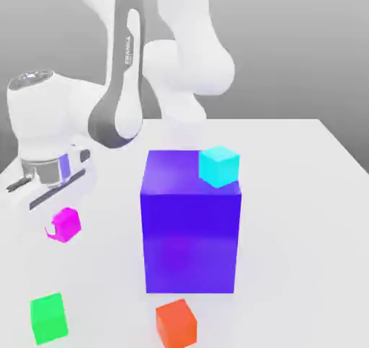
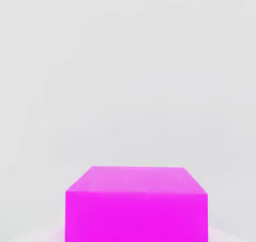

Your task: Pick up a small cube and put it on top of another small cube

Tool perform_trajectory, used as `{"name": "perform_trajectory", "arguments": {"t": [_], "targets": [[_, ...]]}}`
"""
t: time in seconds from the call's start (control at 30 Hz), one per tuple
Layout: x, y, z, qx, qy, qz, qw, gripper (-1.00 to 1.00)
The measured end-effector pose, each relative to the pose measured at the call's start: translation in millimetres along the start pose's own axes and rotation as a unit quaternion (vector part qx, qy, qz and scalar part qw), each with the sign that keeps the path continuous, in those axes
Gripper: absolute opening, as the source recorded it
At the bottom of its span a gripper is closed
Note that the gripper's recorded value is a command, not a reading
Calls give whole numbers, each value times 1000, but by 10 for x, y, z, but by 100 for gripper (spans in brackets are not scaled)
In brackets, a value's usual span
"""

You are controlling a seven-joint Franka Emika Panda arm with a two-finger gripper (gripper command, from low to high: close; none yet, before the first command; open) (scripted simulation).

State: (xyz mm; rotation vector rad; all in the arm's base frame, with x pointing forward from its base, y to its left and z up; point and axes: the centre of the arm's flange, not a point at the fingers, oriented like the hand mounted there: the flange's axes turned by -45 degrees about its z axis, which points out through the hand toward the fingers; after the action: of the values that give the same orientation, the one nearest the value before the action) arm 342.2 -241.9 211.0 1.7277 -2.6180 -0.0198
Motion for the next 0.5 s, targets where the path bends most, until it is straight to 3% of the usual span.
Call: {"name": "perform_trajectory", "arguments": {"t": [0.23, 0.4, 0.43, 0.5], "targets": [[-497, -847, -290, 6, 2, -75, 997, -100], [-586, -986, 208, 8, 2, -86, 996, -100], [-590, -984, 281, 8, 2, -86, 996, 100], [-590, -984, 281, 8, 2, -86, 996, 100]]}}
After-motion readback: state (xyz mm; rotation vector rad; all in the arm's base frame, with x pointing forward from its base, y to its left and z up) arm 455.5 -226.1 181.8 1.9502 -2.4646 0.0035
